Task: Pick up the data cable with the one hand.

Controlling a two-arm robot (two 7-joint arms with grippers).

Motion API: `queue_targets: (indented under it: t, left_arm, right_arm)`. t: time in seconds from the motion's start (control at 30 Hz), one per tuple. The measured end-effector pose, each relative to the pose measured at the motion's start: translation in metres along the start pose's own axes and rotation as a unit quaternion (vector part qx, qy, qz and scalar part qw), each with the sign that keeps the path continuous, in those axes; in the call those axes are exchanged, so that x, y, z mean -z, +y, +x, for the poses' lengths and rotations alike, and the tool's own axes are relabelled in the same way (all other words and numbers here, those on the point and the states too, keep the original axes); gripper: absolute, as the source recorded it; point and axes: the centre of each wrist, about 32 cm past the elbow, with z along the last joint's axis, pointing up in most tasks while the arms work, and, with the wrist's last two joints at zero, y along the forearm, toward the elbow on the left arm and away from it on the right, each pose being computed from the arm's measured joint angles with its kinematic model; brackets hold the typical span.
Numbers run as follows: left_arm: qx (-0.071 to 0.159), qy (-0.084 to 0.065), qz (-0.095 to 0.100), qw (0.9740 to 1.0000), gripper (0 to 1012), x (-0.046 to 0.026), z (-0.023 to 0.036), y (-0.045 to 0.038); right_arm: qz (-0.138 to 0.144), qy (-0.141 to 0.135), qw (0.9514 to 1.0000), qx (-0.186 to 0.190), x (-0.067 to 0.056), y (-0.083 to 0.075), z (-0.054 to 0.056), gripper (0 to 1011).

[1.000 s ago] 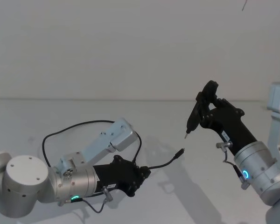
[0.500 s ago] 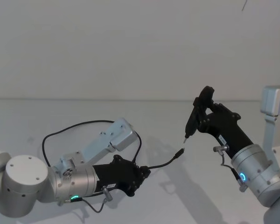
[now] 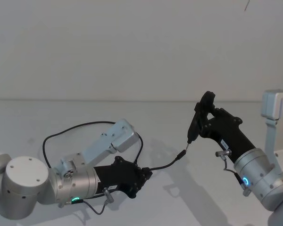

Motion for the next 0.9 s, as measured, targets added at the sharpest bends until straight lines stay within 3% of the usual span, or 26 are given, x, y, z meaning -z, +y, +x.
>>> queue_targets:
  t: [0.9]
  left_arm:
    - [0.0, 0.0, 0.0, 1.0, 38, 0.0, 0.0, 0.0]
  right_arm:
    - [-0.012, -0.003, 0.9999, 0.009, 0.0049, 0.0053, 0.0057, 279]
